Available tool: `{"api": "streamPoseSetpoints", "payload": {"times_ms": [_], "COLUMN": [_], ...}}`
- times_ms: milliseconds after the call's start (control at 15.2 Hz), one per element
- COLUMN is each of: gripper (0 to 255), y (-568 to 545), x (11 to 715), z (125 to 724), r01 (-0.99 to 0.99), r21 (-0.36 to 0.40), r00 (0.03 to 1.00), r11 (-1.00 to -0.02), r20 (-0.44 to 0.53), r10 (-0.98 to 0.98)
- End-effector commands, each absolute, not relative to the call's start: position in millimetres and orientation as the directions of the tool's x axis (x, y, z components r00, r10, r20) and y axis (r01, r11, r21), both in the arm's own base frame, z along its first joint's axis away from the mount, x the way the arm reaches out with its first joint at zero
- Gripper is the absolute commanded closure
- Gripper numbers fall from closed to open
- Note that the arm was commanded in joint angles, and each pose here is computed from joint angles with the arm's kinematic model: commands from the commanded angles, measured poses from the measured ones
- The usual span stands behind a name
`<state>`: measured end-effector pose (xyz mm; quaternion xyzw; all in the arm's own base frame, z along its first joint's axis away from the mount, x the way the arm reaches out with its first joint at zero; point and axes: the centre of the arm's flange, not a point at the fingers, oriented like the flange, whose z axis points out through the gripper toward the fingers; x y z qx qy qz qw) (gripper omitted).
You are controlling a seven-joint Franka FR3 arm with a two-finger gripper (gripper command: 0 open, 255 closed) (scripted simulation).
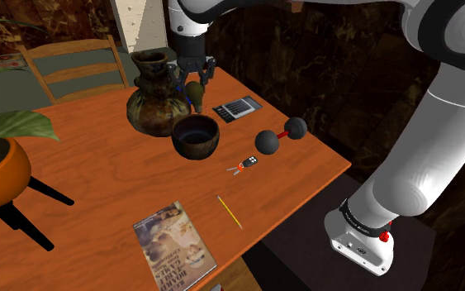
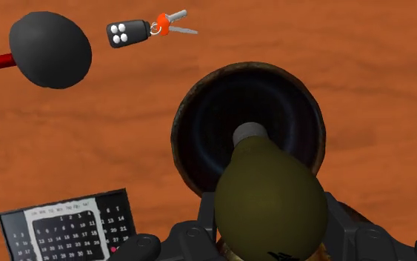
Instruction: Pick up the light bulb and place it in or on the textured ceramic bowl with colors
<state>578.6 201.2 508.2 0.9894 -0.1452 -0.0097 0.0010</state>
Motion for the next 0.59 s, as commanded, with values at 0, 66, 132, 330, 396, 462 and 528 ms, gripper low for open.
{"api": "streamPoseSetpoints", "payload": {"times_ms": [0,66,132,330,396,462,528], "gripper": [255,255,255,255,255,255,255], "y": [200.8,200.8,200.8,200.8,200.8,200.8,200.8], "x": [580.0,580.0,580.0,580.0,580.0,580.0,580.0], "z": [498.5,493.2,487.9,472.1,466.8,461.5,456.2], "r01": [-0.287,-0.287,-0.287,-0.287,-0.287,-0.287,-0.287], "r21": [0.004,0.004,0.004,0.004,0.004,0.004,0.004], "r00": [0.958,0.958,0.958,0.958,0.958,0.958,0.958], "r11": [-0.958,-0.958,-0.958,-0.958,-0.958,-0.958,-0.958], "r20": [-0.018,-0.018,-0.018,-0.018,-0.018,-0.018,-0.018], "r10": [-0.287,-0.287,-0.287,-0.287,-0.287,-0.287,-0.287]}}
